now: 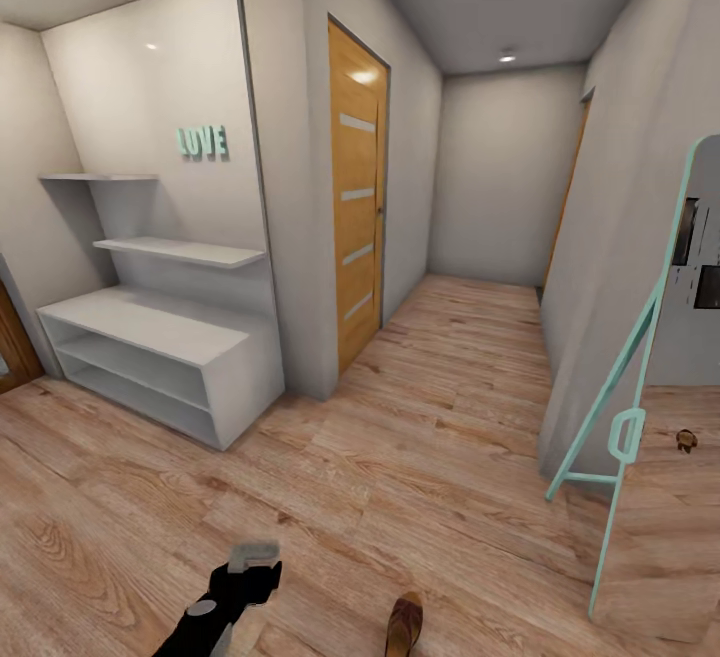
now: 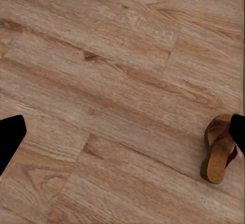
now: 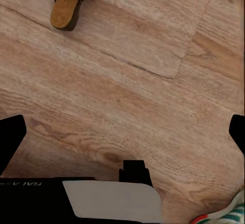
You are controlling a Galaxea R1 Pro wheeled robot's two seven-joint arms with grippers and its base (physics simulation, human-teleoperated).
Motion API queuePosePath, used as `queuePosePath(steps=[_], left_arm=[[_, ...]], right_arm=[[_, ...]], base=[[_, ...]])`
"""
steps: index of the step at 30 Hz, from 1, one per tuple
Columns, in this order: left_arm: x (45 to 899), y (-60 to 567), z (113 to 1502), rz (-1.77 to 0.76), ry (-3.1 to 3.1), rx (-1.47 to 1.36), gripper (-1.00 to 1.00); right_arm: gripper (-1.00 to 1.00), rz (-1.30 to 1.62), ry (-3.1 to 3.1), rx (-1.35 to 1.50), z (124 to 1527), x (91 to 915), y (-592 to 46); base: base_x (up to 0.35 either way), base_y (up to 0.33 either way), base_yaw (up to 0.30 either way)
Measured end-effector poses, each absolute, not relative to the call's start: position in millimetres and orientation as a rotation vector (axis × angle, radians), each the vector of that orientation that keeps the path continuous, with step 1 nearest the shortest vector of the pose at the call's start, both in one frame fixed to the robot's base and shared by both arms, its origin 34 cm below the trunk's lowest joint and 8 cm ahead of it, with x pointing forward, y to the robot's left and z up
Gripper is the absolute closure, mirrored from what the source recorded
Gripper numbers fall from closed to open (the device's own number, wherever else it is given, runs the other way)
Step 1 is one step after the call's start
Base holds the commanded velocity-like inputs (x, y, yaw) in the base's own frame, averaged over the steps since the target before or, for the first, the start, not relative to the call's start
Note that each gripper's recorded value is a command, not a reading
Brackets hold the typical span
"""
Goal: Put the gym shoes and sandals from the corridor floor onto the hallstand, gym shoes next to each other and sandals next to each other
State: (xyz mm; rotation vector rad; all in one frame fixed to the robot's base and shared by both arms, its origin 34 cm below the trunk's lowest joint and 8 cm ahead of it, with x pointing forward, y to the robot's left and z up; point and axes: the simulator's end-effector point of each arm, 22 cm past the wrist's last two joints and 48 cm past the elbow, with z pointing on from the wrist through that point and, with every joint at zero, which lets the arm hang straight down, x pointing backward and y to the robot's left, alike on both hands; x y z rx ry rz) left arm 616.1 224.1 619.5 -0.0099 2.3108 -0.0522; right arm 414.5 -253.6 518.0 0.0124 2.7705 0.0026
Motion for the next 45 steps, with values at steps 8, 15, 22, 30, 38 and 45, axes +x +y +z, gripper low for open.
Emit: queuePosePath(steps=[8,15,22,30,38,45], left_arm=[[638,225,639,-0.051,2.271,-0.008,-1.0],[646,224,648,-0.051,2.248,-0.008,-1.0],[648,223,651,-0.054,2.238,-0.004,-1.0],[647,222,650,-0.055,2.241,-0.002,-1.0],[647,222,649,-0.055,2.243,-0.003,-1.0],[646,222,648,-0.056,2.245,-0.004,-1.0]], right_arm=[[-1.0,0.01,2.682,0.008,550,461,-252],[-1.0,0.009,2.66,-0.001,558,470,-250],[-1.0,0.0,2.659,-0.01,558,470,-250],[-1.0,-0.001,2.66,0.0,558,470,-252],[-1.0,0.001,2.66,0.006,558,470,-252],[-1.0,0.002,2.662,0.008,557,469,-252]], base=[[0.0,0.0,0.0],[0.0,0.0,0.0],[0.0,0.0,-0.105],[0.0,0.0,-0.277],[0.0,0.0,-0.298],[0.0,0.0,-0.3]])
